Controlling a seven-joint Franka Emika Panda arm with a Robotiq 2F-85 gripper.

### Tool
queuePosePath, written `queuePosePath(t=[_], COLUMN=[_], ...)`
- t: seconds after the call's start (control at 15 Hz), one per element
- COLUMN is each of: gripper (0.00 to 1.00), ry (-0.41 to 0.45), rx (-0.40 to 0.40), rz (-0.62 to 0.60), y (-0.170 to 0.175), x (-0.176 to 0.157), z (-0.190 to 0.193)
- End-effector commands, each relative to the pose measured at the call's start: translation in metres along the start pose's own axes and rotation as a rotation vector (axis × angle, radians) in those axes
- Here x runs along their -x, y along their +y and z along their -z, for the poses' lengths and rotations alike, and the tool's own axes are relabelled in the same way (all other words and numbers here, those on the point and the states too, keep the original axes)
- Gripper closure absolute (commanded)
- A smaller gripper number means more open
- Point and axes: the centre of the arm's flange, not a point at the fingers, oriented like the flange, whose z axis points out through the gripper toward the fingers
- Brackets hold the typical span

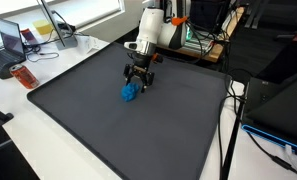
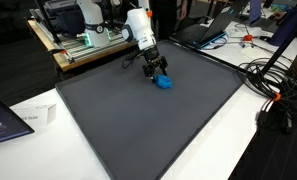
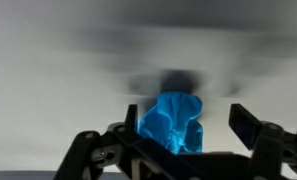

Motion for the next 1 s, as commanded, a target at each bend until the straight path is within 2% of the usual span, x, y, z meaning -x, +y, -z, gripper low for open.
queuePosePath(t=[0.0, 0.27, 0.47, 0.67, 0.93], gripper=[0.00, 0.00, 0.00, 0.00, 0.00], ry=[-0.056, -0.161, -0.255, -0.342, -0.413], rx=[-0.007, 0.015, -0.004, -0.026, -0.033], rz=[0.009, -0.009, -0.015, -0.008, -0.008], y=[0.004, 0.010, 0.012, 0.007, -0.007], x=[-0.021, -0.044, -0.059, -0.071, -0.091], z=[0.025, 0.042, 0.057, 0.070, 0.085])
